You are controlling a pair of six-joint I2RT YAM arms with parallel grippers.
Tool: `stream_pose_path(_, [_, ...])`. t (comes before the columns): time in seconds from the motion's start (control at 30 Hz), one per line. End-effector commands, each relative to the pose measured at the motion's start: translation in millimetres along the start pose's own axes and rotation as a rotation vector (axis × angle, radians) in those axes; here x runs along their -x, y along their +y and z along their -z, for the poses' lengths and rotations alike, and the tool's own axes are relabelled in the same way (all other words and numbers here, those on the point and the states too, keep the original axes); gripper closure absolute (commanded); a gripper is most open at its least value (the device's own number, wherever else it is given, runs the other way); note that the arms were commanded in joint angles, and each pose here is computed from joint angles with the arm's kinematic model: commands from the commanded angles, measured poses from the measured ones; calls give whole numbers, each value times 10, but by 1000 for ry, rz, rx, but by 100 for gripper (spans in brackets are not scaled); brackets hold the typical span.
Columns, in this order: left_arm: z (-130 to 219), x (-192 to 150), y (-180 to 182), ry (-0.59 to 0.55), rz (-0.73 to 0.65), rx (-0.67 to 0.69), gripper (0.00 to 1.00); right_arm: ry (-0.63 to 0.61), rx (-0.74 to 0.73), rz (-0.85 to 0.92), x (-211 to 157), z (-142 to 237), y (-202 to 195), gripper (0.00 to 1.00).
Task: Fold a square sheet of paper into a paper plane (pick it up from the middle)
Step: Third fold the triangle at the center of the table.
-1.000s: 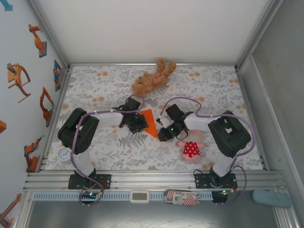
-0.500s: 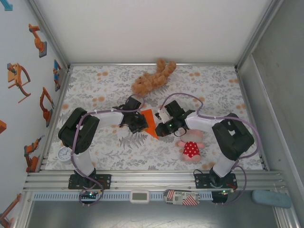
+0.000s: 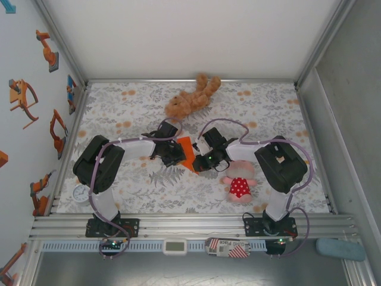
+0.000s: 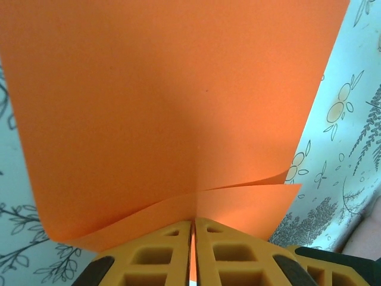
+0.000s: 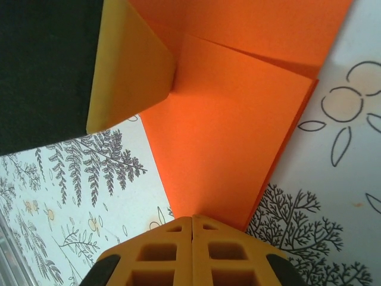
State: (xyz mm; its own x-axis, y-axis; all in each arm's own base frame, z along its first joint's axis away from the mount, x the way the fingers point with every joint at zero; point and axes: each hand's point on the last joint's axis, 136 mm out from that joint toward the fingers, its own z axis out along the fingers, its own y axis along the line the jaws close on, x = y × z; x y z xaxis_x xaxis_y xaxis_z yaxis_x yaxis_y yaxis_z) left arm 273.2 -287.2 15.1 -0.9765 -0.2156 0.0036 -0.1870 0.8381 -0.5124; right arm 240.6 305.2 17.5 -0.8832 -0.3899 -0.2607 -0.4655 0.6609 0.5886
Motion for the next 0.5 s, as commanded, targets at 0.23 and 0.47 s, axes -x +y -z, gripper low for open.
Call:
stream_pose_path(0.23, [92, -146, -235, -74, -141, -125, 91, 49, -85, -73, -151, -90, -204, 100])
stream_pose_path(0.47, [-59, -259, -155, -57, -145, -110, 94, 62, -92, -85, -182, -114, -235, 100])
